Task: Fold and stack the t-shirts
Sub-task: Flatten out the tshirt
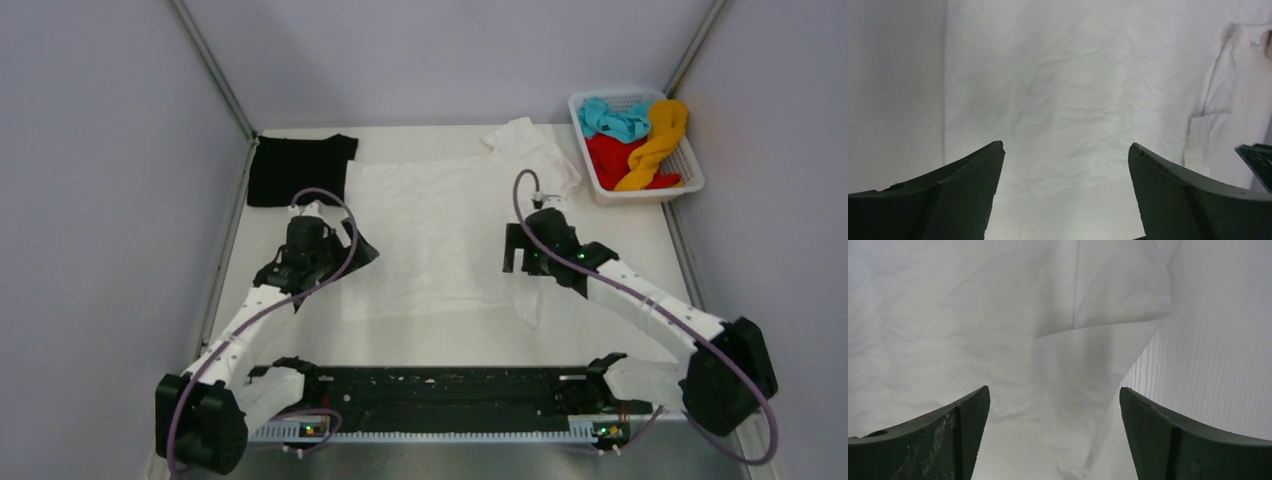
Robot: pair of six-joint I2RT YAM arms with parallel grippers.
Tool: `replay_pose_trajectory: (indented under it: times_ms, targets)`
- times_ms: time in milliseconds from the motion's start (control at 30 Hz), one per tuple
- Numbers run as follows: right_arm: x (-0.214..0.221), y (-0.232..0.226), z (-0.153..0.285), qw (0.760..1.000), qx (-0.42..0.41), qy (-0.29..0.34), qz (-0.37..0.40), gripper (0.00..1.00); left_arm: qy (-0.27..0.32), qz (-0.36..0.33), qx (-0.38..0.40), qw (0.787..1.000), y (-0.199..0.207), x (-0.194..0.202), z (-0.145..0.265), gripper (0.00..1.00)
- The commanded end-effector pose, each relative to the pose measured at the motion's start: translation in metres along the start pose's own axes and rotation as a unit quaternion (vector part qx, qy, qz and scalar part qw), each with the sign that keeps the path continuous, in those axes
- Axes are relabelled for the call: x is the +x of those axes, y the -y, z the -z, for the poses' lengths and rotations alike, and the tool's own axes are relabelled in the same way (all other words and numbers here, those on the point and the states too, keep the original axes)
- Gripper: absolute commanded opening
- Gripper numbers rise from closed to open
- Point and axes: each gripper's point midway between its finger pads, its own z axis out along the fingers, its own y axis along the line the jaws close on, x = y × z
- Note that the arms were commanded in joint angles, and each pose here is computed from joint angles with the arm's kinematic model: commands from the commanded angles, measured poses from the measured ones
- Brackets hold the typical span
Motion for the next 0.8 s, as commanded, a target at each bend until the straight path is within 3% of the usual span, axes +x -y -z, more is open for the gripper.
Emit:
replay_pose_trajectory:
  times_ms: [0,133,367,500,767]
  targets:
    - [-0.006,0.009,-0.036,0.992,0.104,-0.001,0.066,0.99,-0.059,0.008,0.103,0.993,0.050,0.029,-0.026,0.99]
    - [0.004,0.017,-0.062,0.986,0.149,-0.020,0.075,0.99,-0.105,-0.009,0.069,0.992,0.052,0.060,-0.054,0.99]
    - [0.029,0.055,-0.073,0.974,0.210,-0.054,0.063,0.99,-0.134,0.023,-0.070,0.988,-0.018,0.090,-0.077,0.99]
    - [0.022,0.097,-0.054,0.968,0.245,-0.041,-0.028,0.99,-0.121,0.032,-0.145,0.981,-0.062,0.099,-0.070,0.98]
    - [0.016,0.189,0.024,0.917,0.316,0.040,-0.242,0.99,-0.113,0.048,-0.141,0.982,-0.066,0.097,-0.059,0.99]
